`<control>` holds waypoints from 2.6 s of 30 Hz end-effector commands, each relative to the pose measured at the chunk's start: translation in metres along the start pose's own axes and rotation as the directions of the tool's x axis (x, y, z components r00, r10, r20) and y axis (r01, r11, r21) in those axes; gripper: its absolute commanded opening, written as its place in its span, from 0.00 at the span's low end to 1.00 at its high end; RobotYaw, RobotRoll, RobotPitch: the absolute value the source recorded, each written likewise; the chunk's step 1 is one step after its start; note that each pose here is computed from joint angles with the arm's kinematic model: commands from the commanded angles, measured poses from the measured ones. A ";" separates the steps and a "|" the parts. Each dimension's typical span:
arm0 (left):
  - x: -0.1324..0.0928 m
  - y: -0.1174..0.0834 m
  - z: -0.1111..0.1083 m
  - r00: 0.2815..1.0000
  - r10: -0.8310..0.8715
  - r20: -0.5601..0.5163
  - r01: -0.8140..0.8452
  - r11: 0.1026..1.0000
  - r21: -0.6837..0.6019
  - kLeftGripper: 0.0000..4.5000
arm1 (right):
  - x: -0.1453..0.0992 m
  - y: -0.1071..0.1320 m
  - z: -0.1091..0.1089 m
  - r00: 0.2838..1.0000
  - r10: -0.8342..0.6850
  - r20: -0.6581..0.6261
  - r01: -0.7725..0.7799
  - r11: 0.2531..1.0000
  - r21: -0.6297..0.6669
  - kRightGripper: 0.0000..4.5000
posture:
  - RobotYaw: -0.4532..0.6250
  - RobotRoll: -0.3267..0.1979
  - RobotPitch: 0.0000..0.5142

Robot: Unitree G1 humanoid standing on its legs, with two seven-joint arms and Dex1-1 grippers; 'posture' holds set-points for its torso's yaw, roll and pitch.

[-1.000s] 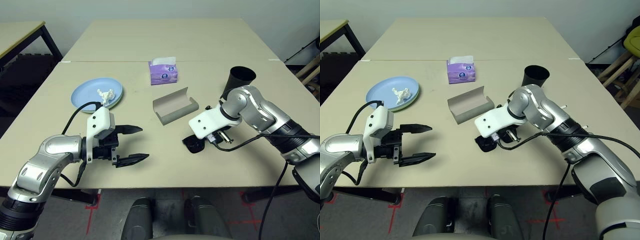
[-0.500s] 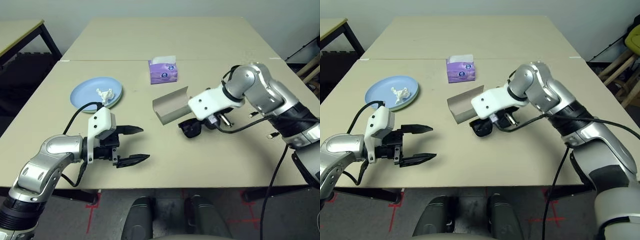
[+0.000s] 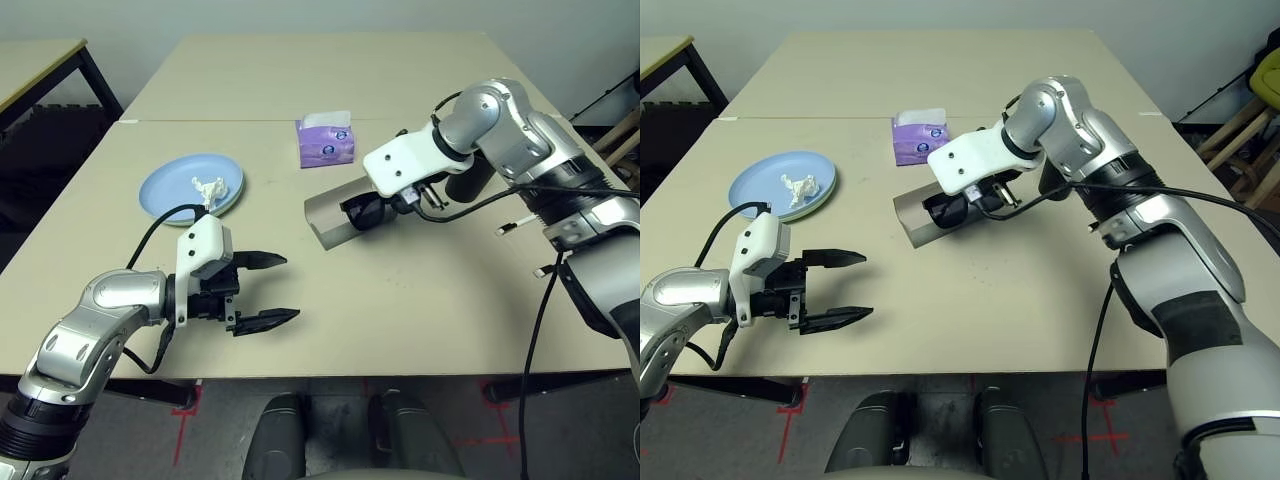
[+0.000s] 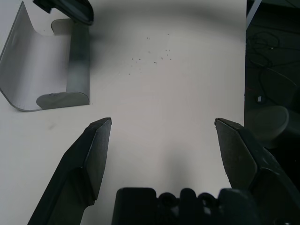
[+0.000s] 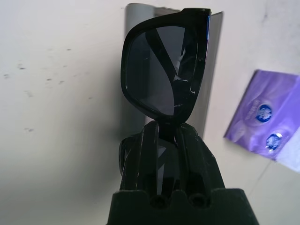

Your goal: Organize and tidy the items on the table.

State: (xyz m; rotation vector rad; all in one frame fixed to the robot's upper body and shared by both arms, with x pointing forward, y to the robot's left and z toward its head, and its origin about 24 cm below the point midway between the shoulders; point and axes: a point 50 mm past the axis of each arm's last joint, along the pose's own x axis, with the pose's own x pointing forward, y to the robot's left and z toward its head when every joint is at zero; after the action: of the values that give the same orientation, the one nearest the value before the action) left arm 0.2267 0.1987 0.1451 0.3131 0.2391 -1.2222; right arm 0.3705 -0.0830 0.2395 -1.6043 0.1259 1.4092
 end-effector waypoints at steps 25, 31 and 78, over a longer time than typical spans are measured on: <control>0.000 -0.012 -0.001 1.000 0.005 -0.008 -0.006 1.000 -0.010 1.00 | 0.045 0.003 0.002 0.998 -0.068 -0.002 0.067 0.991 -0.115 0.10 | 0.56 0.62 0.20; 0.000 -0.012 -0.001 1.000 0.006 -0.010 -0.006 1.000 -0.014 1.00 | 0.046 0.001 0.001 0.996 -0.091 -0.013 0.089 0.990 -0.108 0.10 | 0.56 0.62 0.20; 0.000 -0.024 -0.001 1.000 0.007 -0.017 -0.008 0.999 -0.050 1.00 | 0.060 0.017 -0.003 1.000 -0.008 0.008 0.008 0.999 -0.046 0.10 | 0.59 0.62 0.30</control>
State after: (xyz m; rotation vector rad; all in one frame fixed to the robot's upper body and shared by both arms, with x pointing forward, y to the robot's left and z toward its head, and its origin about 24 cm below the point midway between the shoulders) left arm 0.2046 0.1915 0.1415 0.2871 0.2742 -1.1925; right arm 0.3826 -0.0626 0.1870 -1.6579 0.0431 1.3951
